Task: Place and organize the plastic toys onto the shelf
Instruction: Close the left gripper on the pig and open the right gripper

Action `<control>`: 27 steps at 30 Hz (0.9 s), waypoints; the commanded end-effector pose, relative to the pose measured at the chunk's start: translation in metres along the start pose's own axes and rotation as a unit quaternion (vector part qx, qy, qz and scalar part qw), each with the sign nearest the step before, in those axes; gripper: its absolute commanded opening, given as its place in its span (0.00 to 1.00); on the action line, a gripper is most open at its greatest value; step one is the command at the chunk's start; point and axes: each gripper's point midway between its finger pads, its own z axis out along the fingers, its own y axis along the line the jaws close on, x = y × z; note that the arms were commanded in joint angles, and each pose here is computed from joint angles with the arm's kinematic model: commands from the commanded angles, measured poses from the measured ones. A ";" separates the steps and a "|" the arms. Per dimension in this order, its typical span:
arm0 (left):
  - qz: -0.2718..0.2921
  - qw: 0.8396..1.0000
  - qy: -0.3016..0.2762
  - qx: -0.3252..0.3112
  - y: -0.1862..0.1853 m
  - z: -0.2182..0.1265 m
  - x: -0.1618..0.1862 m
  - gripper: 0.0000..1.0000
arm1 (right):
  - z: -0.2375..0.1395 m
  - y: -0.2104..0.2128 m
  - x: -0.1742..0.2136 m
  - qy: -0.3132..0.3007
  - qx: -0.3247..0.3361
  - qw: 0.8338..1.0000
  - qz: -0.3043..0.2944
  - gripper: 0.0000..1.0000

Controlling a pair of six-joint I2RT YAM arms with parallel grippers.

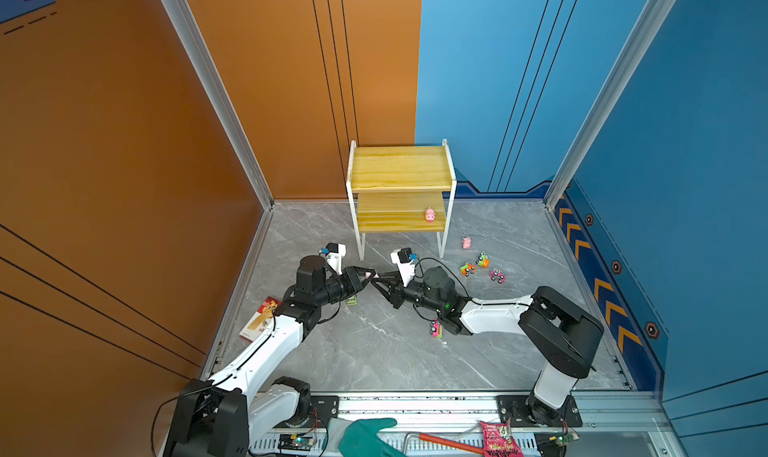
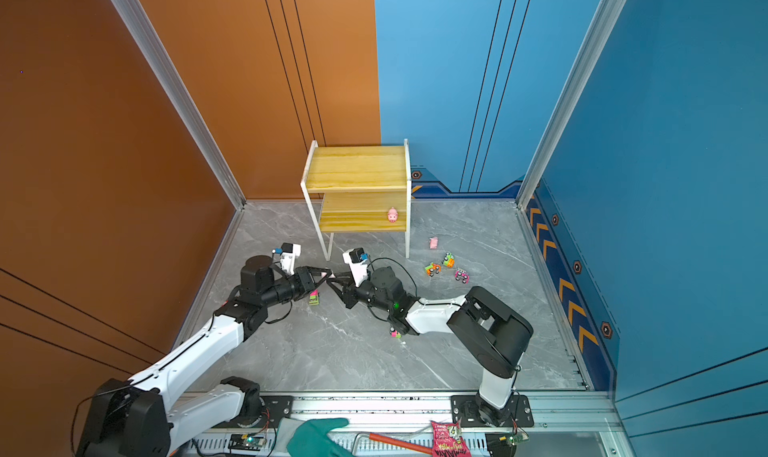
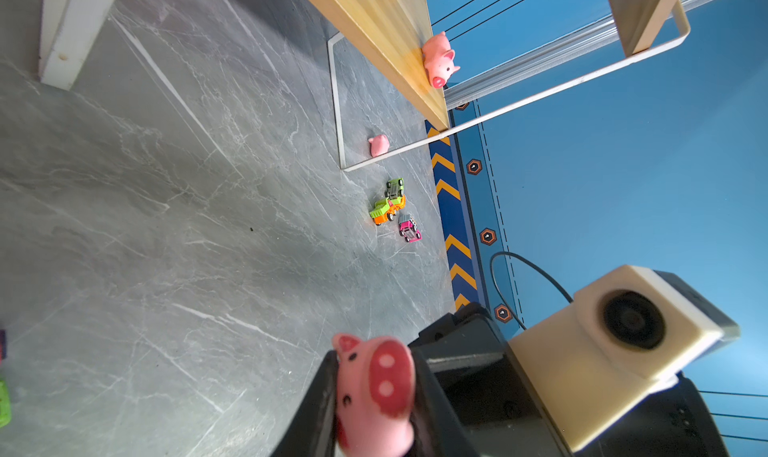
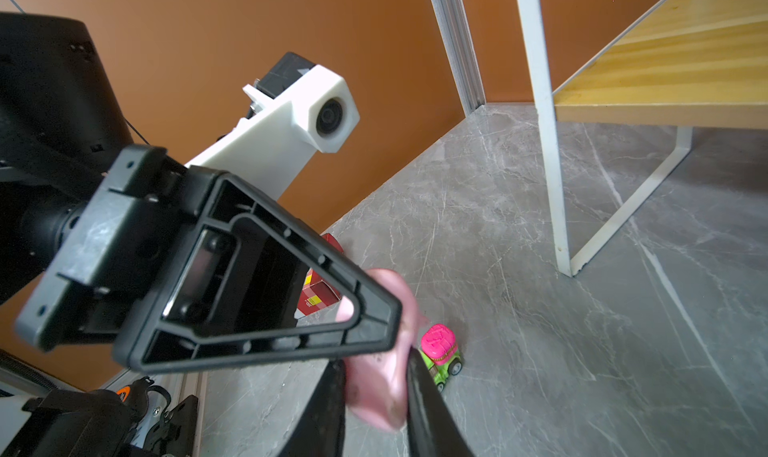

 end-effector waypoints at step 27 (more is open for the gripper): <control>0.438 0.791 0.059 -0.424 0.052 0.059 0.044 0.24 | -0.211 -0.134 -0.036 -0.009 0.371 0.928 0.037 0.61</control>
